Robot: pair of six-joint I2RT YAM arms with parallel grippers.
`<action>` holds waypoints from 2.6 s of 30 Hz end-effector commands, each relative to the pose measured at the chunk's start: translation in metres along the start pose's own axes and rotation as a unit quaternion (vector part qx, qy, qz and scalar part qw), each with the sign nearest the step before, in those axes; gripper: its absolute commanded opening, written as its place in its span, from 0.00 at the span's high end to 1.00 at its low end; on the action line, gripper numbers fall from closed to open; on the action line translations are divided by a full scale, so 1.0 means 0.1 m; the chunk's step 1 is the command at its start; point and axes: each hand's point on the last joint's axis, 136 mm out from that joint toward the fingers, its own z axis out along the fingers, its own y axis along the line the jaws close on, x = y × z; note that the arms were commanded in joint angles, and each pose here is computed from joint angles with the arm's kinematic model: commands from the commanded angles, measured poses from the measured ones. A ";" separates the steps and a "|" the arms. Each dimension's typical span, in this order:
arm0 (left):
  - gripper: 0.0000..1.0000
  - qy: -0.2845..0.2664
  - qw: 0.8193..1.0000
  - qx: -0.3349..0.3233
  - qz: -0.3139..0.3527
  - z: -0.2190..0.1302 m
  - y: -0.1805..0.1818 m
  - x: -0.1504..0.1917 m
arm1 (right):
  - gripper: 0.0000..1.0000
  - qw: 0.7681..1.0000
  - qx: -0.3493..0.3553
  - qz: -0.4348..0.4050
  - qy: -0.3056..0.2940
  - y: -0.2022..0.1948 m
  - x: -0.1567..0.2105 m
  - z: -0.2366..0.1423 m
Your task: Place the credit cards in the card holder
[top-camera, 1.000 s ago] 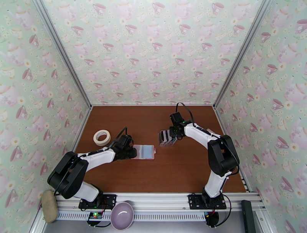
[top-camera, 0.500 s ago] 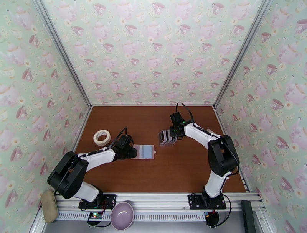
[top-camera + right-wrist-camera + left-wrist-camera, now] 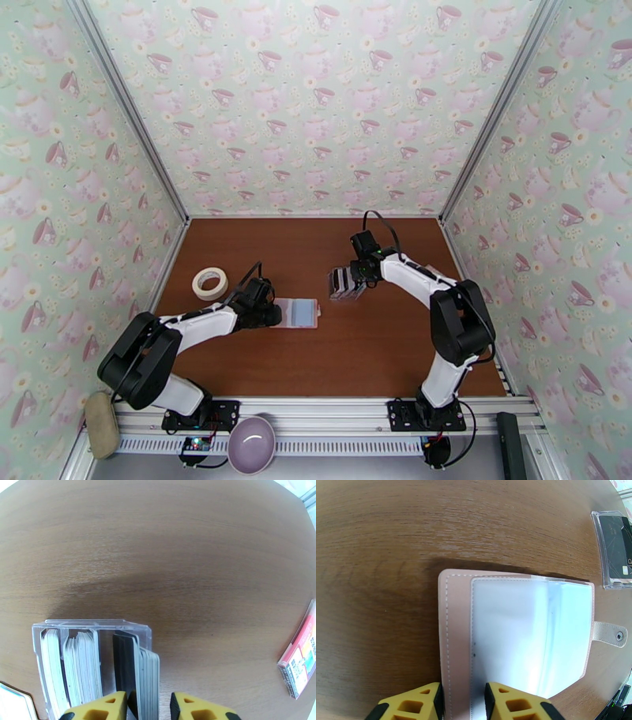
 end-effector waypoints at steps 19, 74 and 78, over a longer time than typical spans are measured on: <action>0.65 0.003 1.000 0.005 -0.001 -0.03 -0.04 -0.02 | 0.71 1.000 -0.006 0.007 -0.028 -0.05 -0.13 -0.27; 0.65 0.001 1.000 0.007 -0.001 -0.03 -0.05 -0.02 | 0.90 1.000 0.008 -0.016 -0.015 -0.05 0.07 -0.35; 0.65 0.001 1.000 0.007 -0.001 -0.04 -0.05 -0.01 | 0.92 1.000 0.003 -0.018 -0.015 -0.02 0.08 -0.38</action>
